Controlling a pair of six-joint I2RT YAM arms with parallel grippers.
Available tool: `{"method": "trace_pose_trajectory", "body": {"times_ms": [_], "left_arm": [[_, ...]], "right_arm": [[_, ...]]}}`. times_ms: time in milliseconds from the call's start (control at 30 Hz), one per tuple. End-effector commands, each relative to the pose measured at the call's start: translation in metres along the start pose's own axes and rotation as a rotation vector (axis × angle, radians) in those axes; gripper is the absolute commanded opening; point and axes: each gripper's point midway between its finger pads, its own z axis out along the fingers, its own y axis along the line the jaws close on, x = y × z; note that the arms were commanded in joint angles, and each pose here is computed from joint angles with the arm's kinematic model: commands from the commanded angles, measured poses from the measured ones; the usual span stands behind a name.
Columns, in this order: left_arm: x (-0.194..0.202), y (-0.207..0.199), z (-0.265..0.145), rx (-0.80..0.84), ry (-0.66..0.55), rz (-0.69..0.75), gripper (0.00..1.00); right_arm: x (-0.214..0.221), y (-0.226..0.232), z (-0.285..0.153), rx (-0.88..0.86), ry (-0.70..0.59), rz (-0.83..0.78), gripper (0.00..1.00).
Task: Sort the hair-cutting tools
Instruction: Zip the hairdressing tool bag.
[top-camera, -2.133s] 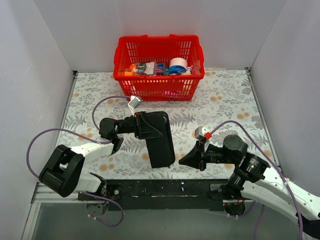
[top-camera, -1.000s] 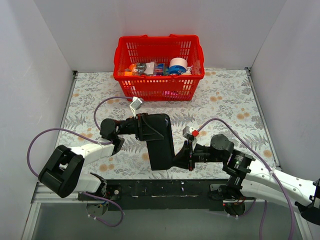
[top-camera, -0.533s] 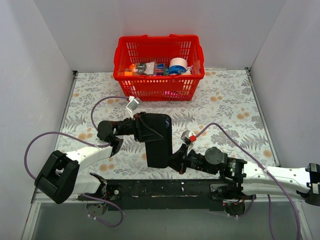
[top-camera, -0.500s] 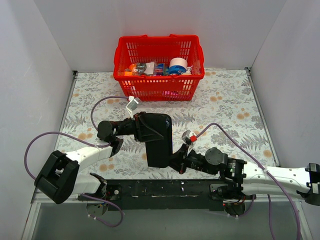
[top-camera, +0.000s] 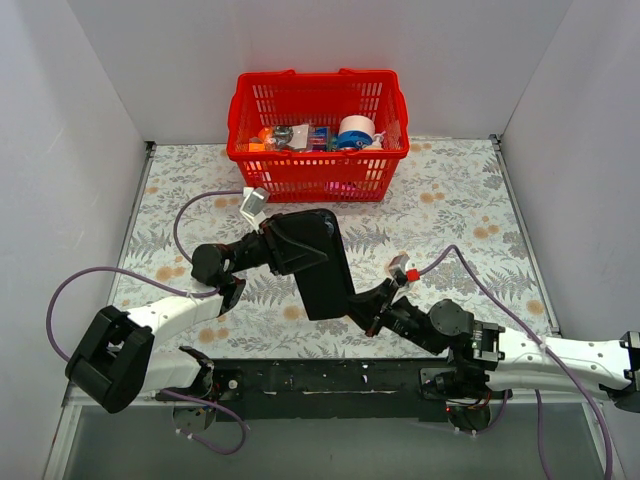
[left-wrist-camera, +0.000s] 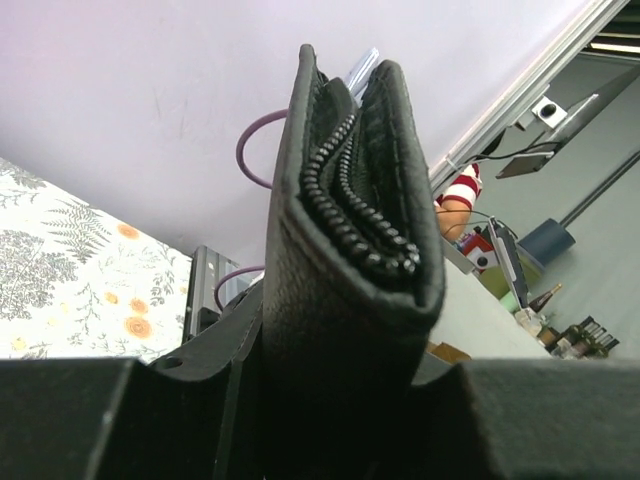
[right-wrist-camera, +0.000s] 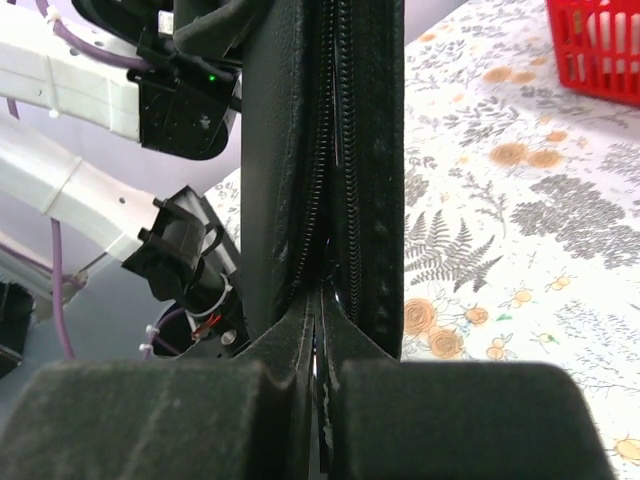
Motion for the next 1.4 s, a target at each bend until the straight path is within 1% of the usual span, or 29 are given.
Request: {"method": "trace_pose_trajectory", "body": {"times_ms": [0, 167, 200, 300, 533, 767, 867, 900, 967, 1000, 1033, 1067, 1100, 1133, 1167, 1200, 1233, 1267, 1300, 1333, 1367], "left_arm": [[0.026, -0.060, -0.002, 0.117, 0.172, -0.430, 0.00], [0.026, -0.066, -0.004, 0.152, 0.153, -0.431, 0.00], [0.026, -0.066, -0.004, 0.155, 0.151, -0.438, 0.00], [0.028, -0.068, -0.003, 0.170, 0.149, -0.444, 0.00], [0.027, -0.073, -0.002, 0.207, 0.137, -0.443, 0.00], [0.028, -0.077, 0.001, 0.238, 0.124, -0.454, 0.00], [0.026, -0.078, 0.001, 0.243, 0.113, -0.455, 0.00], [0.026, -0.078, 0.002, 0.241, 0.114, -0.455, 0.00], [0.026, -0.073, 0.004, 0.215, 0.112, -0.452, 0.00], [0.026, -0.074, 0.004, 0.210, 0.110, -0.445, 0.00], [0.025, -0.072, 0.005, 0.201, 0.101, -0.429, 0.00], [0.024, -0.068, 0.008, 0.178, 0.098, -0.439, 0.00], [0.021, -0.071, 0.009, 0.176, 0.095, -0.426, 0.00], [0.019, -0.069, 0.010, 0.162, 0.084, -0.417, 0.00], [0.019, -0.062, 0.013, 0.127, 0.078, -0.419, 0.00], [0.013, -0.069, 0.014, 0.133, 0.065, -0.389, 0.00], [0.013, -0.061, 0.017, 0.084, 0.065, -0.419, 0.00], [0.008, -0.058, 0.020, 0.062, 0.043, -0.379, 0.00], [0.000, -0.060, 0.024, 0.048, 0.022, -0.359, 0.00], [-0.003, -0.057, 0.025, -0.007, 0.017, -0.375, 0.00], [-0.009, -0.053, 0.028, -0.039, -0.010, -0.326, 0.00]], "right_arm": [[-0.065, -0.049, -0.006, 0.265, -0.283, -0.033, 0.01], [-0.082, -0.043, -0.009, 0.235, -0.365, -0.057, 0.01], [-0.091, -0.040, -0.010, 0.222, -0.401, -0.050, 0.01], [-0.100, -0.035, -0.010, 0.200, -0.437, -0.077, 0.01], [-0.094, -0.025, 0.007, 0.163, -0.416, -0.085, 0.01], [-0.103, -0.025, 0.009, 0.168, -0.472, -0.122, 0.01], [-0.103, -0.023, 0.012, 0.165, -0.466, -0.139, 0.01], [-0.095, -0.026, 0.013, 0.175, -0.421, -0.157, 0.01], [-0.104, -0.023, 0.007, 0.174, -0.423, -0.147, 0.01], [-0.097, -0.028, 0.003, 0.189, -0.375, -0.165, 0.01], [-0.099, -0.028, 0.000, 0.194, -0.362, -0.168, 0.01], [-0.102, -0.027, -0.002, 0.202, -0.342, -0.167, 0.10], [-0.107, -0.026, -0.008, 0.202, -0.339, -0.162, 0.15], [-0.092, -0.034, -0.010, 0.227, -0.257, -0.191, 0.20], [-0.097, -0.033, -0.014, 0.235, -0.249, -0.186, 0.29], [-0.098, -0.033, -0.020, 0.236, -0.237, -0.172, 0.32], [-0.083, -0.041, -0.024, 0.259, -0.159, -0.197, 0.35], [-0.081, -0.042, -0.028, 0.262, -0.139, -0.195, 0.38], [-0.084, -0.042, -0.034, 0.264, -0.131, -0.177, 0.39], [-0.070, -0.048, -0.040, 0.283, -0.063, -0.199, 0.39], [-0.065, -0.053, -0.045, 0.304, -0.032, -0.204, 0.40]]}}
